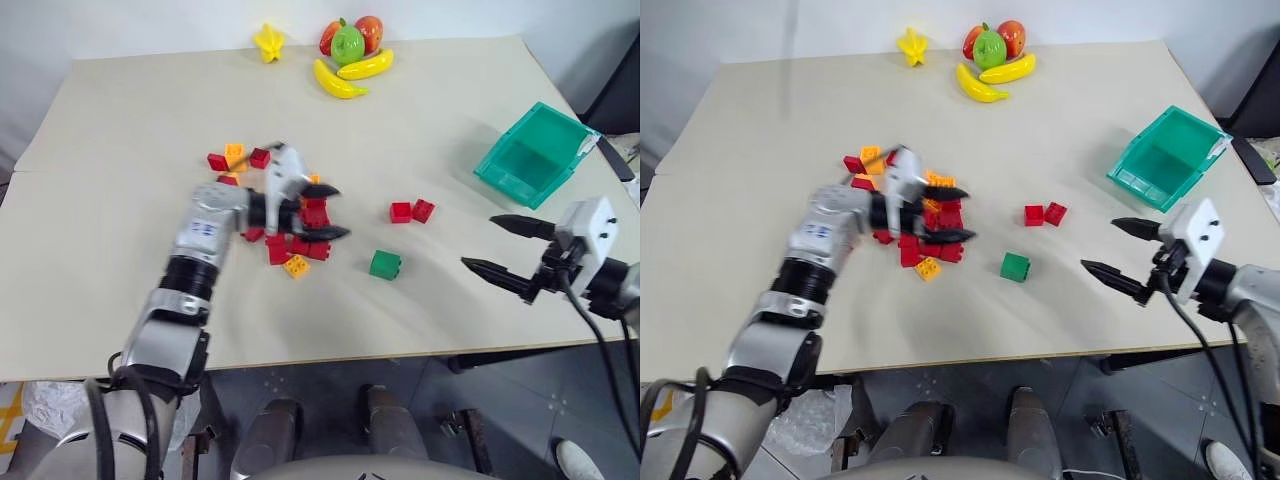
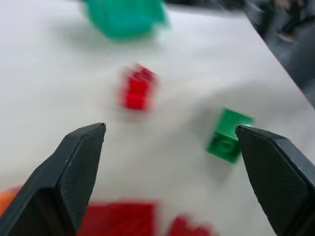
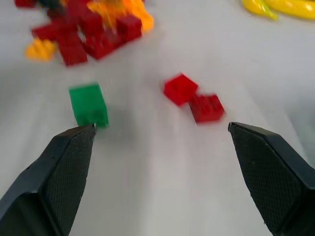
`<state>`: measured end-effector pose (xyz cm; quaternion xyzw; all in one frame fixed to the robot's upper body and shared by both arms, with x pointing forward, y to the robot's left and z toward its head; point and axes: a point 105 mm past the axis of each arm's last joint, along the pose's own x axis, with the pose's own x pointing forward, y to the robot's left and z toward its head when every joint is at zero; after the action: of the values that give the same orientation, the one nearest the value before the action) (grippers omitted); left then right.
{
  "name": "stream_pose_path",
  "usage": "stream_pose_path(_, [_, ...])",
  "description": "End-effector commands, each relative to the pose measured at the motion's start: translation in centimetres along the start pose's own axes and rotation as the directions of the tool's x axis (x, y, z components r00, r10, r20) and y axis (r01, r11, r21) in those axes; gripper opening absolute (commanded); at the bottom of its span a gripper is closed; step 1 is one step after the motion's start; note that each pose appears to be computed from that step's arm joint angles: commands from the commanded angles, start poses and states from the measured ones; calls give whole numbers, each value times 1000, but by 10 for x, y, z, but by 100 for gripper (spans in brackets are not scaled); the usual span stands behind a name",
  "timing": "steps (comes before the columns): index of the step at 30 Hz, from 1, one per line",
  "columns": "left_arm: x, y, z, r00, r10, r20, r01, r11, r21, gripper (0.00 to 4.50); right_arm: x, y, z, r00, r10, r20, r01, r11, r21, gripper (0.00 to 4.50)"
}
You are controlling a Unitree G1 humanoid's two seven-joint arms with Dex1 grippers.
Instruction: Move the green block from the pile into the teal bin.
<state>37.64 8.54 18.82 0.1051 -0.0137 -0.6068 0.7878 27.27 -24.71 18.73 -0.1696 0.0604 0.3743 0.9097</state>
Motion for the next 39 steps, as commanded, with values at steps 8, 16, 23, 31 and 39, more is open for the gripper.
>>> stream_pose_path(8, [-104, -11, 11, 976, 166, 142, -162, 986, -41, 448, -38, -14, 16, 970, -68, -233, 43, 993, -109, 450])
stream_pose_path(16, [-128, -45, 4, 984, 113, 137, -117, 993, 21, 448, 27, 18, 16, 972, 112, -205, -119, 993, -22, 450])
stream_pose_path(23, [-134, -55, 0, 980, 147, 131, -150, 989, 11, 448, 87, 35, -5, 943, 216, -254, -220, 975, 13, 450])
stream_pose_path(31, [-144, -66, -4, 977, 178, 120, -179, 984, -1, 450, 124, 34, -8, 945, 191, -265, -206, 978, -27, 389])
stream_pose_path(39, [-143, -64, -6, 976, 181, 121, -182, 983, -6, 450, 122, 47, 0, 949, 227, -219, -233, 973, -2, 147])
